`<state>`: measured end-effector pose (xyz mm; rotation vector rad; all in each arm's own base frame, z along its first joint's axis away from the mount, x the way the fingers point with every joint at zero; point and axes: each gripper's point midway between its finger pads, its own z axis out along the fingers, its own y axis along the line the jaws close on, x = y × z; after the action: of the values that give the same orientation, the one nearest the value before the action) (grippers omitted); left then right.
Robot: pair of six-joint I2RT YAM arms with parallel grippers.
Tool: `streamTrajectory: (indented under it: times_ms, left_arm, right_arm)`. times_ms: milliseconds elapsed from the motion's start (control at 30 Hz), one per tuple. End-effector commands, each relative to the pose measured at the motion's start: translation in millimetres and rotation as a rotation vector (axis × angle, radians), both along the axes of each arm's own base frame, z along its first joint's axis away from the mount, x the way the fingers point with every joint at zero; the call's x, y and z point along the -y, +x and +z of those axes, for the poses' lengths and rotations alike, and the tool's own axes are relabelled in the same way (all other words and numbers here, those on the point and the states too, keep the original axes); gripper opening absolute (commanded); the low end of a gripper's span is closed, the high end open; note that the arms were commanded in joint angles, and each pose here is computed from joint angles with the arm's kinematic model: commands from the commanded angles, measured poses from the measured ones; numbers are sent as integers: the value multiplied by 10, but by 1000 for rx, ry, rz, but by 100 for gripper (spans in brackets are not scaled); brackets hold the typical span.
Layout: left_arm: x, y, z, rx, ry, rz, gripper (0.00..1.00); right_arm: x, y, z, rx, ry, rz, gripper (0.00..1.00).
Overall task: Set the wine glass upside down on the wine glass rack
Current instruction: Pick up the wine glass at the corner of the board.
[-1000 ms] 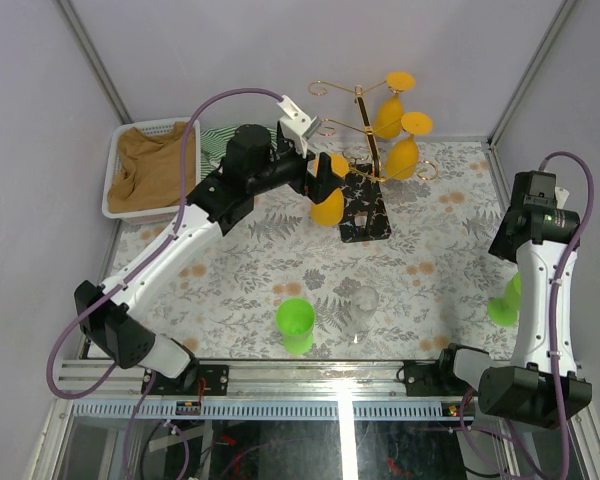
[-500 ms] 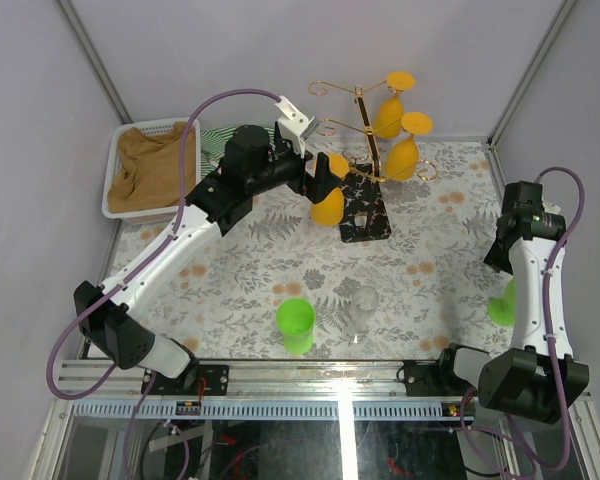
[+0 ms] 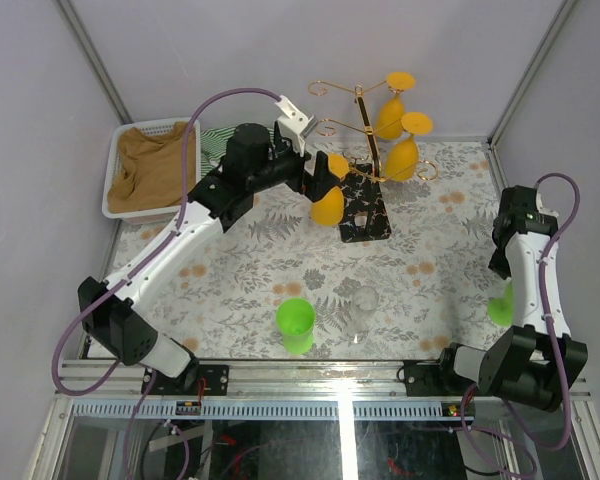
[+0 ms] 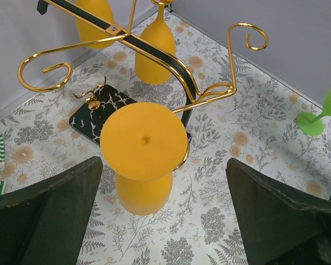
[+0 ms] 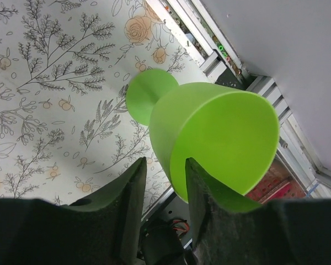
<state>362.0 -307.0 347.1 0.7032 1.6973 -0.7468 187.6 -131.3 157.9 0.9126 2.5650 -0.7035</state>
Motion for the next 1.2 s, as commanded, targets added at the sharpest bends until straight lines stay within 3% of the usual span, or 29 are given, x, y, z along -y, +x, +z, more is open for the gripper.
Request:
streamTrajectory:
  times_ms: [0,200,400,600,733,900,1167]
  left_arm:
    - [18,79,161,31,-31,-2,94]
    - [28,120,180,30,-33,0,93]
    - [33,124,356,54,-59,-13,93]
    - [-61,187,713,111,-140,33,100]
    - [-154,271,897,100,-235,66,100]
    - [-257,389,1150,42,-393,60,100]
    - [-112,494,1440,-45,-564,-61,100]
  right_arm:
    - [104,73,-33,5,-34,-11,36]
    - [163,61,34,-23,-66,3,0]
    - [241,133,410,27,-119,16,0]
    - [404,516,1163,206,-212,31,0]
    - [447,895,1811,404,-241,54,0]
    - [232,1428,2495,710,-176,208,0]
    - [-284,1733,3441,1118,-155,535,0]
